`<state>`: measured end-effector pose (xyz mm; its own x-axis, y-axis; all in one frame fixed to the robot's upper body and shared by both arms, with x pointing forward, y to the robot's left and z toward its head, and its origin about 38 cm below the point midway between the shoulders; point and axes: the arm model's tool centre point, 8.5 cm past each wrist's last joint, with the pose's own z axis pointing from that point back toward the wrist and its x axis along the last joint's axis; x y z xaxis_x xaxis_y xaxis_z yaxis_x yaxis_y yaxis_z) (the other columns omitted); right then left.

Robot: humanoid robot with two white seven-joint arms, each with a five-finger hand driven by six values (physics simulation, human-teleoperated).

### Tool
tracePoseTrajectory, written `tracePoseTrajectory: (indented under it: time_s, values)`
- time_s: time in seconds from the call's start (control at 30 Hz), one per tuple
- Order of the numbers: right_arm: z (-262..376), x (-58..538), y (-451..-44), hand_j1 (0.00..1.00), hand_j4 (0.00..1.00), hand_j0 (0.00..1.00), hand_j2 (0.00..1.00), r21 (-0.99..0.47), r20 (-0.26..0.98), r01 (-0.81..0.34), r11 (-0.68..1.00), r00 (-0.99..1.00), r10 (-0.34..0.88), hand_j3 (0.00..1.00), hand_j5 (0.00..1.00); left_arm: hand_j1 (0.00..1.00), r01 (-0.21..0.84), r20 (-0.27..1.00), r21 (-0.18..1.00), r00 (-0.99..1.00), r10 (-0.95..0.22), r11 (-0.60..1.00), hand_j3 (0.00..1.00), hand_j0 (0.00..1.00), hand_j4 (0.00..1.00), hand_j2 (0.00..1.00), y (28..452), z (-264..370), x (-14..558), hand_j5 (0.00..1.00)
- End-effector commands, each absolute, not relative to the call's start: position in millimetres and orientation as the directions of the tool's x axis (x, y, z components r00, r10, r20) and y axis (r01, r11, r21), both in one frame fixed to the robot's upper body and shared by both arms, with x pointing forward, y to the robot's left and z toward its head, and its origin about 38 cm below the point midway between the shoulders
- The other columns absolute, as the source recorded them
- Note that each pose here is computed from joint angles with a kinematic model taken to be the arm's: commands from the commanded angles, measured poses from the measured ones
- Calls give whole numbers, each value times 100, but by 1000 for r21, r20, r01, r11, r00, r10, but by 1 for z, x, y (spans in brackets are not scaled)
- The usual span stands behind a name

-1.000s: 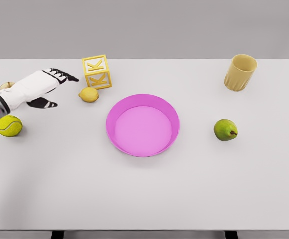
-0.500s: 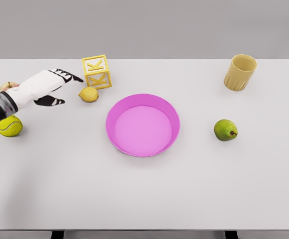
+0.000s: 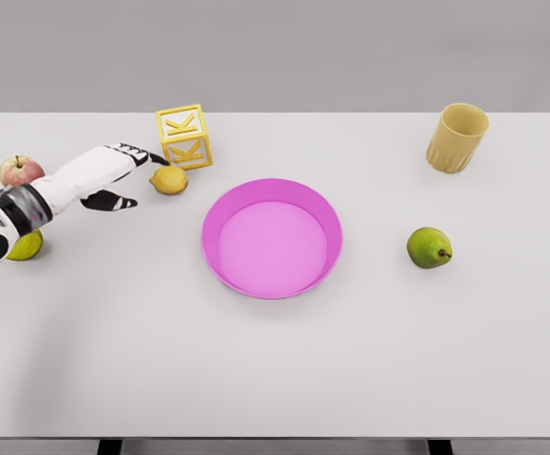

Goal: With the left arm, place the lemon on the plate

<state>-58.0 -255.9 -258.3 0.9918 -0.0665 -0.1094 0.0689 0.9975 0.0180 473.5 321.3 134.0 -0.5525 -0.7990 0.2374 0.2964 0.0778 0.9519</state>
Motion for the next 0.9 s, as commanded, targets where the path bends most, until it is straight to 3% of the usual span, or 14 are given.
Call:
tracePoseTrajectory:
  time_s: [0.0, 0.87]
  values:
    - [-258, -58, -256, 100, 100, 100, 100, 18, -110, 68, 997, 992, -66, 100, 100, 82, 299, 252, 950, -550, -796, 95, 82, 82, 82, 82, 319, 133, 474, 82]
    - [-258, -58, -256, 100, 100, 100, 100, 18, -110, 68, 997, 992, -66, 100, 100, 82, 327, 308, 934, -524, -794, 146, 82, 82, 82, 82, 312, 121, 481, 82]
